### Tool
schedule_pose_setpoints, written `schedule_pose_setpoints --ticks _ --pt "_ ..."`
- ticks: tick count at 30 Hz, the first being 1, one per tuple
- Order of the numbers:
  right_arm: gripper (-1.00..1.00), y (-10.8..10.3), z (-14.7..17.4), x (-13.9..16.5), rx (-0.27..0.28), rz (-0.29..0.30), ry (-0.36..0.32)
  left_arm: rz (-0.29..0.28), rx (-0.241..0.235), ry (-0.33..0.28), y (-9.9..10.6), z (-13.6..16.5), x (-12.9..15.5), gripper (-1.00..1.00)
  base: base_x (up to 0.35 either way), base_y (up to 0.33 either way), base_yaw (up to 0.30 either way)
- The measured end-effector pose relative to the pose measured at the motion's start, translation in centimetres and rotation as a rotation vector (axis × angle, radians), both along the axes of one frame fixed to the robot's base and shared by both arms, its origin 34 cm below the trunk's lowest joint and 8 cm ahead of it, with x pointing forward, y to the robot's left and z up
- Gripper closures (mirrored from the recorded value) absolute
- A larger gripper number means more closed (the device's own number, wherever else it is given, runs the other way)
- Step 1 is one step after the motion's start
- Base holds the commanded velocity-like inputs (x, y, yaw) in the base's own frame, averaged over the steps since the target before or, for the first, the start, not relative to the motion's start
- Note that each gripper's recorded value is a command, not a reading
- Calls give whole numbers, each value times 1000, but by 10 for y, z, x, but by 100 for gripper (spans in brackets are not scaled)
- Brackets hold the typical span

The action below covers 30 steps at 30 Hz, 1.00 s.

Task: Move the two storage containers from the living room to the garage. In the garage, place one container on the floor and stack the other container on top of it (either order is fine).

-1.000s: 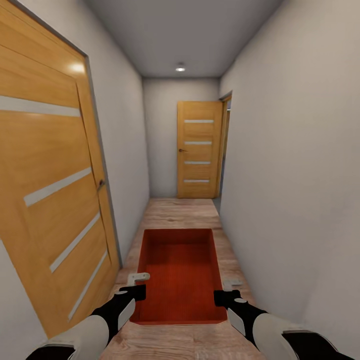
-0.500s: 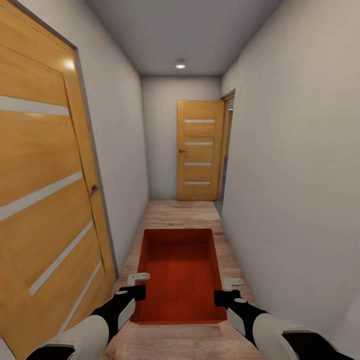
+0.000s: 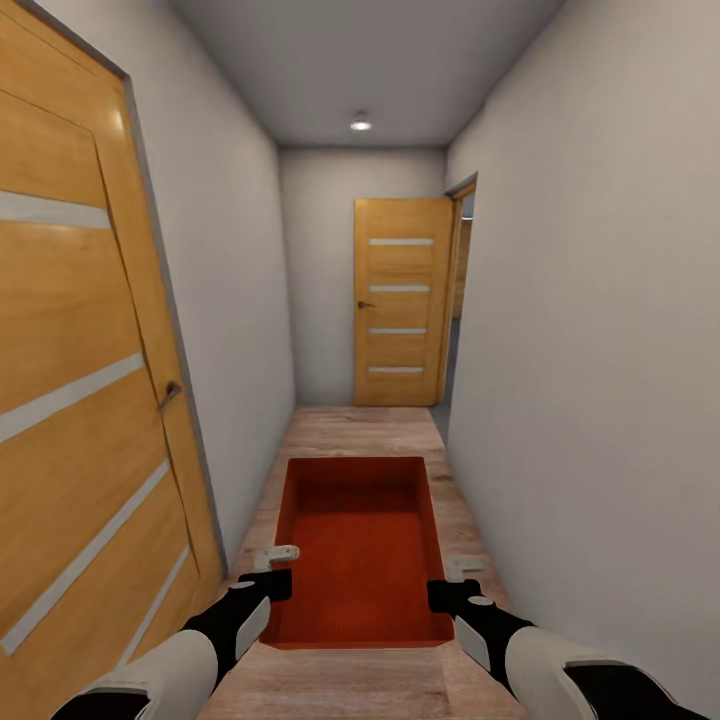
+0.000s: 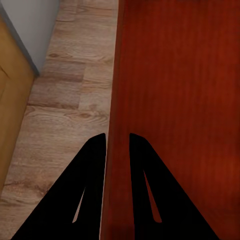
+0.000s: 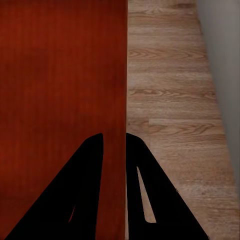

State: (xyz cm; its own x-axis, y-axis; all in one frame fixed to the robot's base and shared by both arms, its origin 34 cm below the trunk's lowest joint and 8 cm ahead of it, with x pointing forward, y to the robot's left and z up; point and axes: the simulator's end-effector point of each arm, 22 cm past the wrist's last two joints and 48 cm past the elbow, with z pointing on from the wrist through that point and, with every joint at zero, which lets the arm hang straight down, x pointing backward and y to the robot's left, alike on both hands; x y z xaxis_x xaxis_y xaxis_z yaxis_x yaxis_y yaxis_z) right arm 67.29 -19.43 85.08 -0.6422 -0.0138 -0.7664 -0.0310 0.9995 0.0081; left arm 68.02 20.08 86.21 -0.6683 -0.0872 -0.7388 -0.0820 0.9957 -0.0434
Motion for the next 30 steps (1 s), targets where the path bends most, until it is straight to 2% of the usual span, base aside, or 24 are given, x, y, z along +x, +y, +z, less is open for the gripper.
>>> schedule_pose_setpoints --ticks 30 --pt "100 0 0 0 0 0 1 0 0 1 0 -1 0 100 324 0 0"
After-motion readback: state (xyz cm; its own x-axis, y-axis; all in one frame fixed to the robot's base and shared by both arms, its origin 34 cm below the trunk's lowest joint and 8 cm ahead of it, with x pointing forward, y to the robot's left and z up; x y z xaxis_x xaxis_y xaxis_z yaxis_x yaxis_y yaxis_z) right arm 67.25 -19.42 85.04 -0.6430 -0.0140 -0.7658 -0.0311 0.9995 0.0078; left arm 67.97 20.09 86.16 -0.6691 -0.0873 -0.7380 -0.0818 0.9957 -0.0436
